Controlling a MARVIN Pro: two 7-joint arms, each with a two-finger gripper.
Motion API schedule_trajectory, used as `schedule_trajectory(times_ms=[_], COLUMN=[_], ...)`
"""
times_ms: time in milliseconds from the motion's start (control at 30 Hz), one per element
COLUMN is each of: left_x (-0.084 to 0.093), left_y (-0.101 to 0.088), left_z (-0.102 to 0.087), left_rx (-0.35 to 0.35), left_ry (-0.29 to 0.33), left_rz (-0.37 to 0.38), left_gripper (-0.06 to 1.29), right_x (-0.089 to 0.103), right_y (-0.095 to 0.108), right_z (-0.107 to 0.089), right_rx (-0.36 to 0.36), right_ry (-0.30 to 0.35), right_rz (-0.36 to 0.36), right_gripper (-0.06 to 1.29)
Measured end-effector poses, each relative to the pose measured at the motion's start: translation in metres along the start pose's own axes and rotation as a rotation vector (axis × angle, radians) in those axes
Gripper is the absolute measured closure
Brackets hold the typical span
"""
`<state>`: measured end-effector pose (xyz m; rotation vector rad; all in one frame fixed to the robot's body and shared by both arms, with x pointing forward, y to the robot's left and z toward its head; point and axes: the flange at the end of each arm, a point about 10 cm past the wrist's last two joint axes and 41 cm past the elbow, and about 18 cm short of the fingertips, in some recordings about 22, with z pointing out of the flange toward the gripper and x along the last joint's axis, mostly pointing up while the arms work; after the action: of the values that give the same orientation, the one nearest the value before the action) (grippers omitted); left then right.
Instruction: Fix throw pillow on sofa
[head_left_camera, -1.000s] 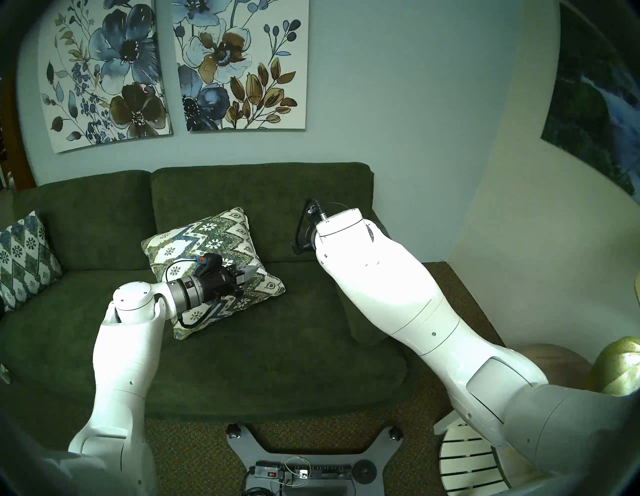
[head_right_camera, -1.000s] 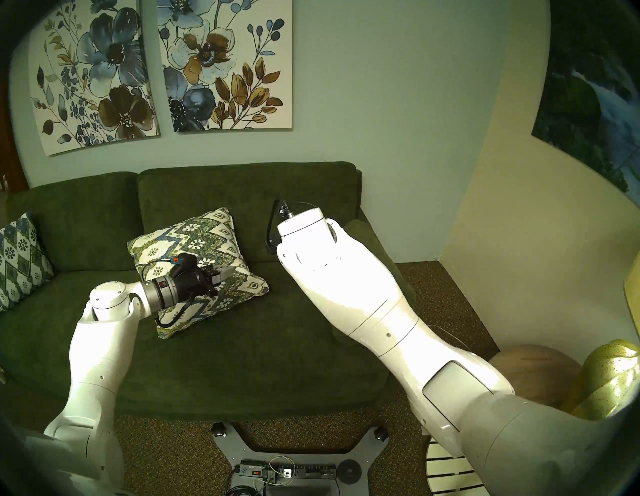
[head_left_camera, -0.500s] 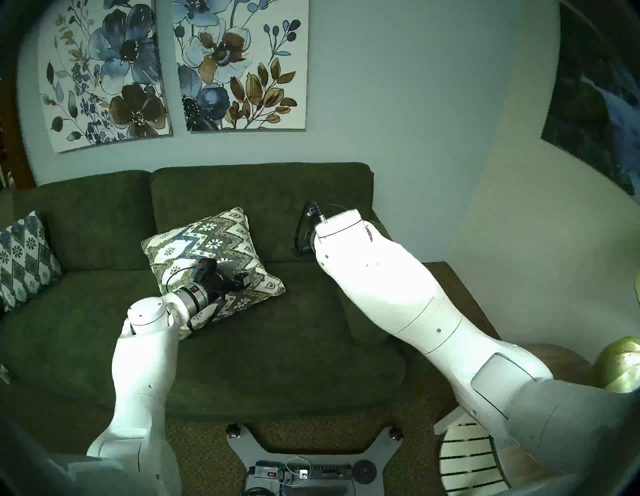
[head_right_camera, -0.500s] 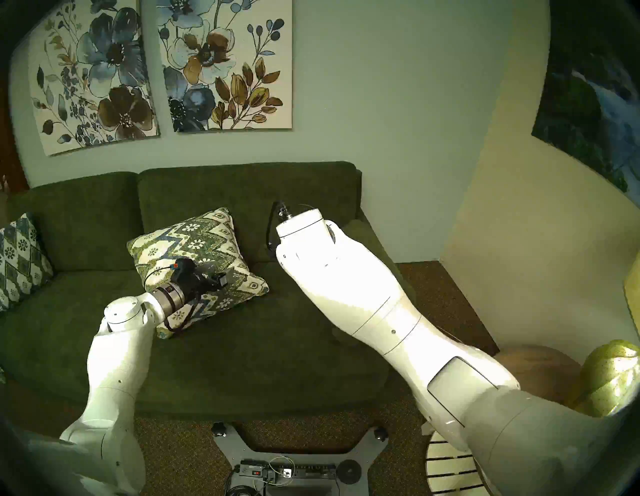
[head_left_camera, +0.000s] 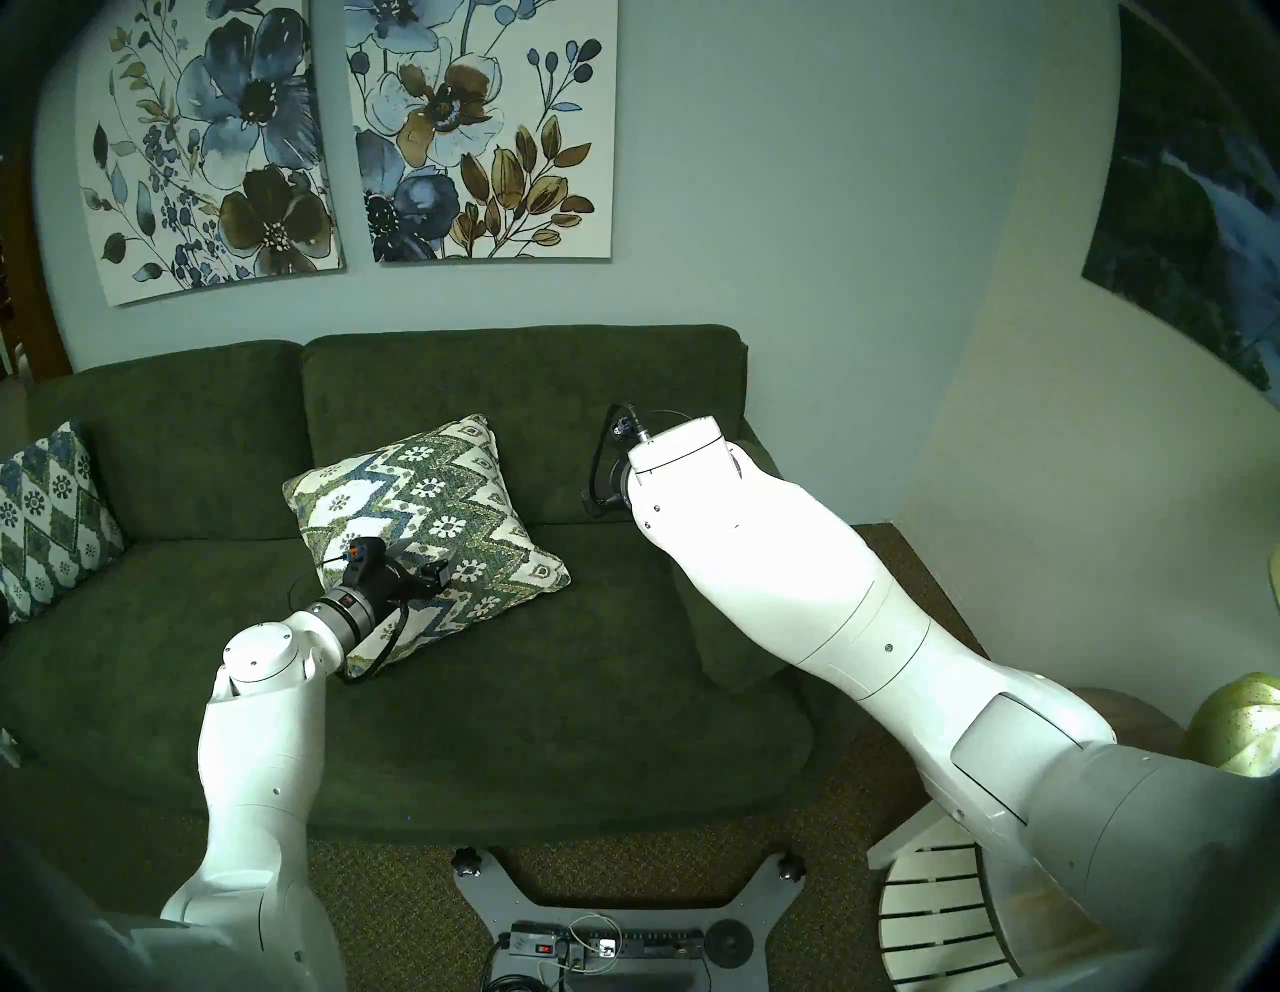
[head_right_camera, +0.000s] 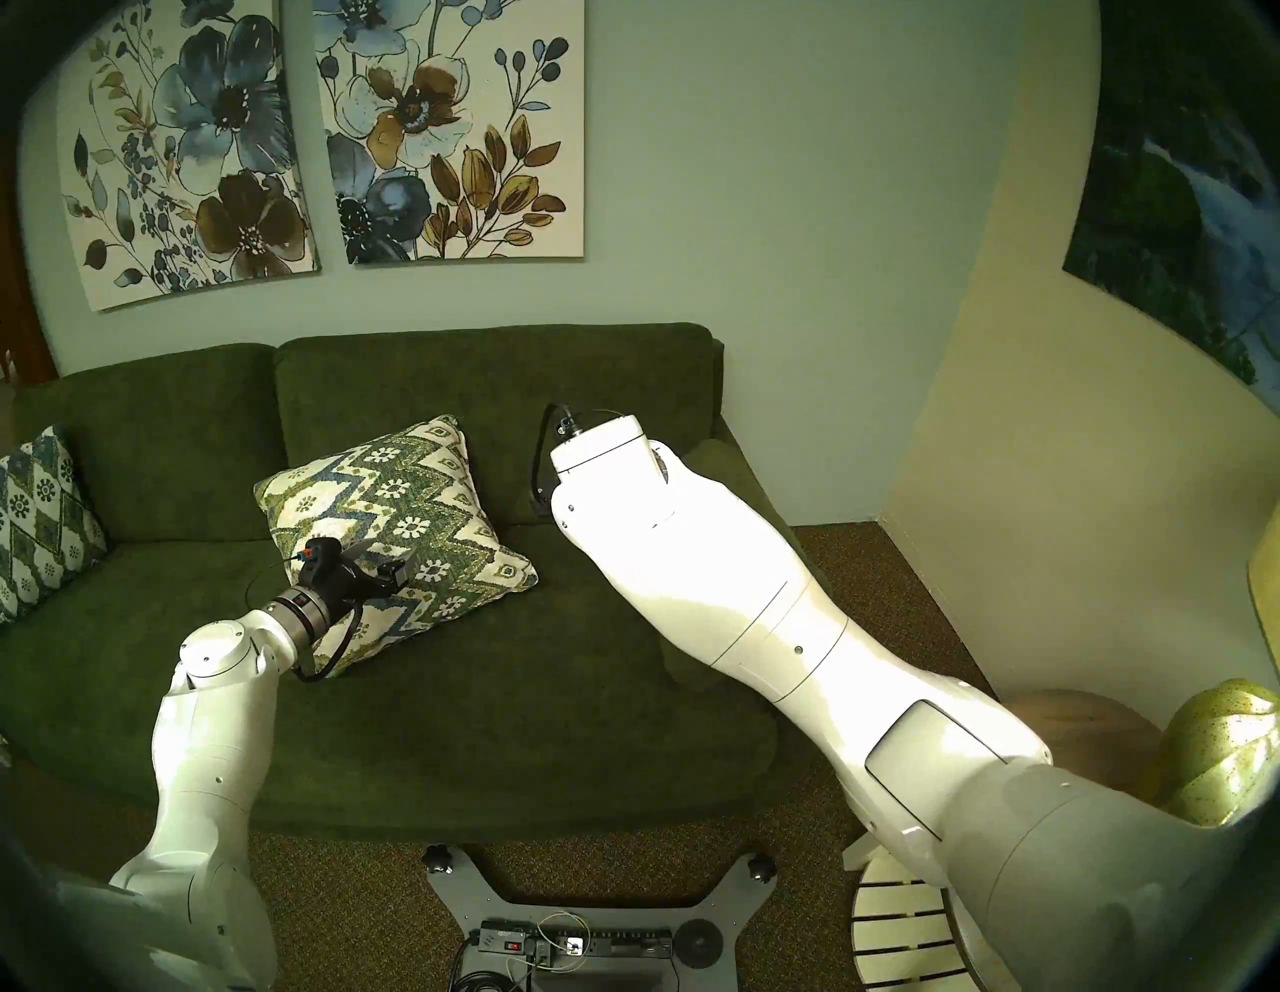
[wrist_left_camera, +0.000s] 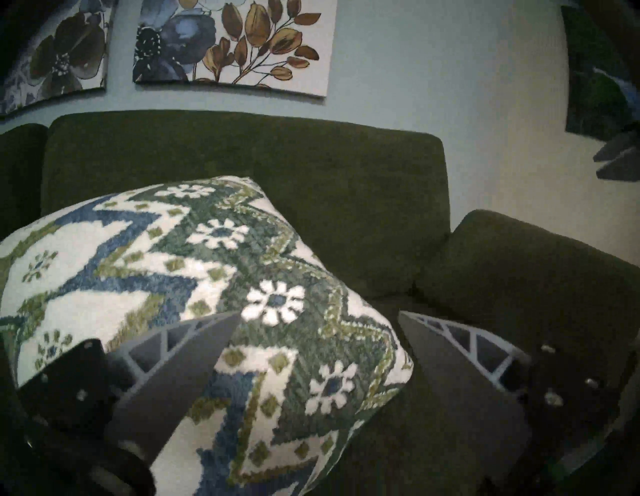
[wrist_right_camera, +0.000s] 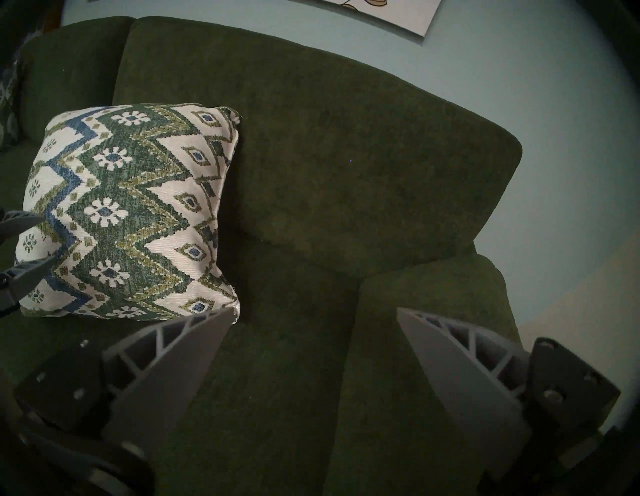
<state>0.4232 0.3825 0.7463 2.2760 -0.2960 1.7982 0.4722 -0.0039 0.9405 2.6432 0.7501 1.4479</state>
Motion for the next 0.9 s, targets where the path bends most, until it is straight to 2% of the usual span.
schedule_trajectory(times_ms=[233,333,467,567,633,700,900], left_x=[-0.010,-0.010,-0.009,-0.008,-0.008,-0.008,-0.007], left_y=[0.005,0.005,0.005,0.004,0.004,0.004,0.003], left_z=[-0.006,-0.007,-0.007,-0.007,-0.008,-0.008,-0.008], left_rx=[-0.048,-0.056,-0.061,-0.064,-0.065,-0.067,-0.071], left_ry=[-0.017,-0.015,-0.013,-0.012,-0.012,-0.012,-0.011], left_rz=[0.027,0.031,0.037,0.041,0.041,0.044,0.048], left_gripper=[0.00,0.00,0.00,0.00,0.00,0.00,0.00], right_x=[0.011,0.014,0.005,-0.012,-0.019,-0.039,-0.080], right_y=[-0.013,-0.026,-0.050,-0.072,-0.077,-0.089,-0.099], right_z=[-0.024,-0.036,-0.050,-0.062,-0.065,-0.072,-0.087], right_rx=[0.012,0.050,0.119,0.180,0.196,0.232,0.258], right_ry=[0.056,0.079,0.087,0.073,0.065,0.039,-0.017], right_rz=[-0.014,-0.016,-0.029,-0.046,-0.051,-0.066,-0.085], right_gripper=[0.00,0.00,0.00,0.00,0.00,0.00,0.00])
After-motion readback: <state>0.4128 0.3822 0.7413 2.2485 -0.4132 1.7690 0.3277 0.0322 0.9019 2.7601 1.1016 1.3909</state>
